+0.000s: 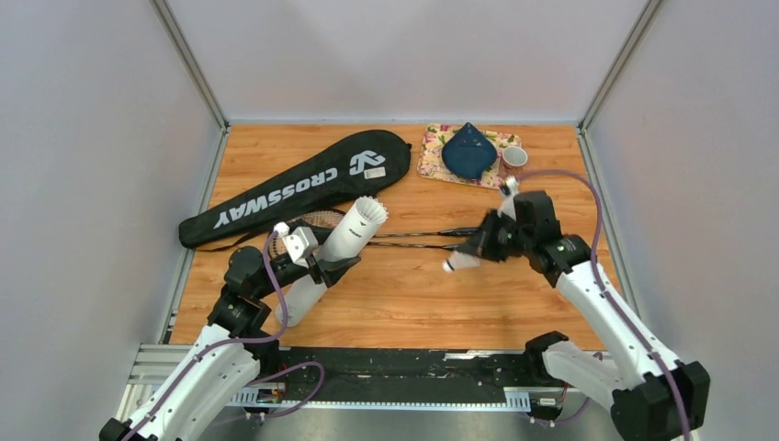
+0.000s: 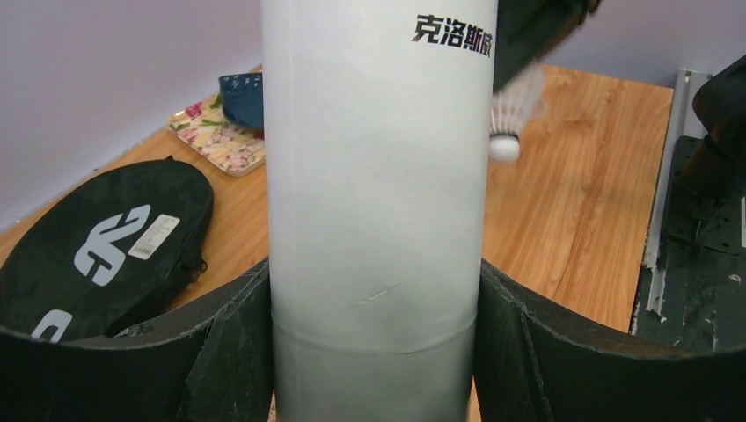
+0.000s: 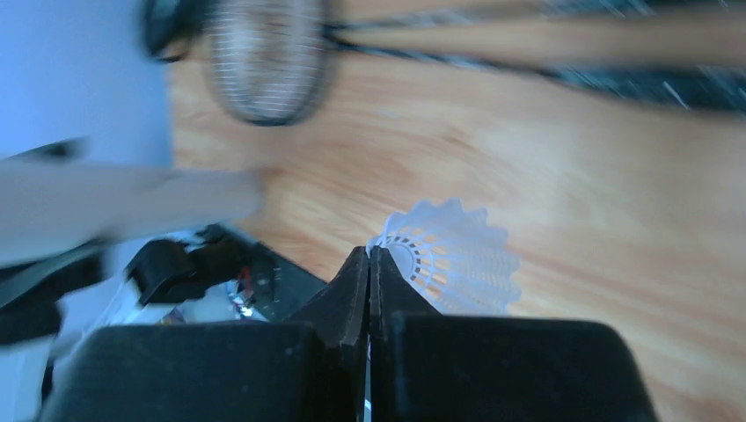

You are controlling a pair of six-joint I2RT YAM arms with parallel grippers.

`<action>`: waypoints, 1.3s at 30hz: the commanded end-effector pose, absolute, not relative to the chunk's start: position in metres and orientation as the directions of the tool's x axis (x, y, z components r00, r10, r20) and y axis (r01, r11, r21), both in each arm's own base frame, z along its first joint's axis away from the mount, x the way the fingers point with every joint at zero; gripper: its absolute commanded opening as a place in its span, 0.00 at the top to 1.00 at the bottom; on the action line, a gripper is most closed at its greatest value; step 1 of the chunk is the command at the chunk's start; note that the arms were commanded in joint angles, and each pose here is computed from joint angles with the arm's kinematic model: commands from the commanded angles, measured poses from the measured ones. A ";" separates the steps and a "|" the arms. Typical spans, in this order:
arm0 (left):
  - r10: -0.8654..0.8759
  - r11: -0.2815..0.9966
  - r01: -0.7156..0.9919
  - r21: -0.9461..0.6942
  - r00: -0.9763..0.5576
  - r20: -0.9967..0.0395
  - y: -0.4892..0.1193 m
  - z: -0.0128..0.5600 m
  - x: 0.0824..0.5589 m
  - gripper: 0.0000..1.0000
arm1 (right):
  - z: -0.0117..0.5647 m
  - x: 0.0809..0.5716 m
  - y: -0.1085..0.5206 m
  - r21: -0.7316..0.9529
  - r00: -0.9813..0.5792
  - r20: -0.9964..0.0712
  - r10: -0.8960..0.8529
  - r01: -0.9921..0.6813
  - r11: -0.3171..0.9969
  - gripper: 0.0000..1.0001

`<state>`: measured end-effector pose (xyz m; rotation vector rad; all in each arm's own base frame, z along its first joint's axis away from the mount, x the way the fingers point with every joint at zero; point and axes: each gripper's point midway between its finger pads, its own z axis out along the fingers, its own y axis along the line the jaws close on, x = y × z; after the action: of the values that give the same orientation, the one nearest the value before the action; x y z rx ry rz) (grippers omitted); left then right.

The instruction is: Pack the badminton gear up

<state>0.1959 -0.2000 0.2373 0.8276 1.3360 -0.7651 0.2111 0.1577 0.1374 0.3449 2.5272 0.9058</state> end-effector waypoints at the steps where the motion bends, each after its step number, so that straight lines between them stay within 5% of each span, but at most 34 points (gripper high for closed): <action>1: -0.031 0.469 0.879 0.091 0.120 -0.992 -0.206 0.252 0.190 0.84 | 0.316 0.230 0.236 0.630 -0.654 -0.721 0.229 -0.480 0.611 1.00; 9: -0.015 0.454 0.887 0.089 0.107 -0.994 -0.207 0.247 0.189 0.84 | 0.425 0.231 0.275 0.525 -0.521 -0.834 0.182 -0.646 0.554 1.00; 25: -0.016 0.450 0.888 0.093 0.113 -0.993 -0.208 0.248 0.188 0.84 | 0.392 0.207 0.357 0.616 -0.667 -0.745 -0.009 -0.692 0.376 1.00; 26: -0.016 0.453 0.886 0.096 0.115 -0.993 -0.207 0.249 0.189 0.84 | 0.399 0.205 0.362 0.627 -0.662 -0.749 0.010 -0.703 0.335 0.98; 27: -0.016 0.452 0.887 0.096 0.115 -0.993 -0.208 0.249 0.189 0.84 | 0.396 0.195 0.368 0.677 -0.707 -0.707 -0.008 -0.681 0.279 0.78; 30: -0.017 0.450 0.888 0.094 0.114 -0.993 -0.208 0.248 0.188 0.84 | 0.402 0.184 0.377 0.744 -0.755 -0.656 -0.001 -0.647 0.168 0.43; 33: -0.020 0.453 0.886 0.095 0.117 -0.993 -0.207 0.249 0.188 0.84 | 0.406 0.181 0.381 0.765 -0.768 -0.640 0.022 -0.634 0.116 0.33; 39: -0.026 0.458 0.884 0.099 0.125 -0.992 -0.207 0.252 0.188 0.84 | 0.387 0.178 0.387 0.843 -0.843 -0.536 0.032 -0.533 0.074 0.32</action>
<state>0.1903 -0.2059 0.2340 0.8711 1.3330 -0.8074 0.1901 0.3841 0.3596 -0.5133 2.0421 1.6599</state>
